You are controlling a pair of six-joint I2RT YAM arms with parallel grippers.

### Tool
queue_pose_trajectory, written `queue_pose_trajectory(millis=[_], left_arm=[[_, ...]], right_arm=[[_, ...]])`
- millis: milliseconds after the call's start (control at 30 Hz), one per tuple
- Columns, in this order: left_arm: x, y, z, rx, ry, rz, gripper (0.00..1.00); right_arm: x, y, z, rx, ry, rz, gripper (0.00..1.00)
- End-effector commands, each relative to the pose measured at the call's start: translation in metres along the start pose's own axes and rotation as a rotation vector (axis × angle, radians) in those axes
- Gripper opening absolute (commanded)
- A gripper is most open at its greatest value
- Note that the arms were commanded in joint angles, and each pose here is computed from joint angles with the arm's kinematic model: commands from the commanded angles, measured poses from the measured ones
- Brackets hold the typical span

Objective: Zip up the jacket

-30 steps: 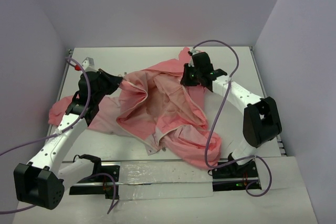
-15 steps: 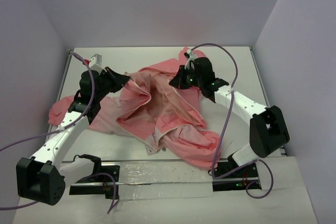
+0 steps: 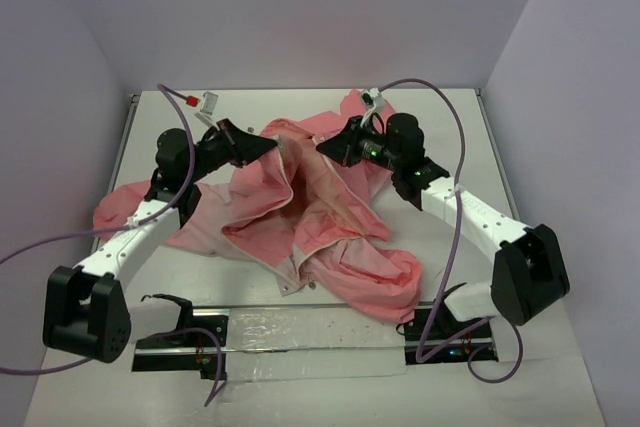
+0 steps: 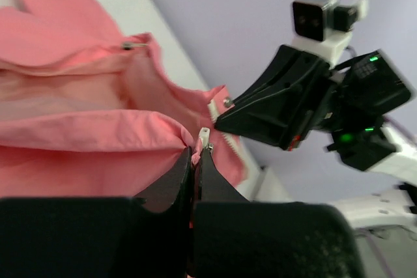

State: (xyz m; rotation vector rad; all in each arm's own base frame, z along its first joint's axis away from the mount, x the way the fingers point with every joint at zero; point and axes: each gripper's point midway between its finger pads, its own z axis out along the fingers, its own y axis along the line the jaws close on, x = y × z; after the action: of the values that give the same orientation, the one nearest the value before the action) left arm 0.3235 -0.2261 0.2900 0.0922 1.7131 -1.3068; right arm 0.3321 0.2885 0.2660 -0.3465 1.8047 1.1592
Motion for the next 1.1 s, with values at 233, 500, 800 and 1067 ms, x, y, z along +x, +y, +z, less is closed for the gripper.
queue_pose_trajectory(millis=[233, 500, 800, 1067], left_arm=[[-0.008, -0.075, -0.005, 0.557, 0.006, -0.129, 0.0], [-0.005, -0.079, -0.01, 0.674, 0.002, -0.154, 0.0], [-0.006, -0.084, -0.012, 0.704, 0.009, -0.139, 0.0], [-0.003, -0.088, -0.014, 0.72, 0.024, -0.136, 0.0]], right_arm=[[-0.03, 0.049, -0.03, -0.15, -0.169, -0.083, 0.0], [-0.032, 0.055, -0.035, -0.165, -0.181, -0.097, 0.0], [-0.029, 0.063, -0.024, -0.229, -0.14, -0.084, 0.0], [-0.022, 0.07, -0.016, -0.289, -0.089, -0.075, 0.0]])
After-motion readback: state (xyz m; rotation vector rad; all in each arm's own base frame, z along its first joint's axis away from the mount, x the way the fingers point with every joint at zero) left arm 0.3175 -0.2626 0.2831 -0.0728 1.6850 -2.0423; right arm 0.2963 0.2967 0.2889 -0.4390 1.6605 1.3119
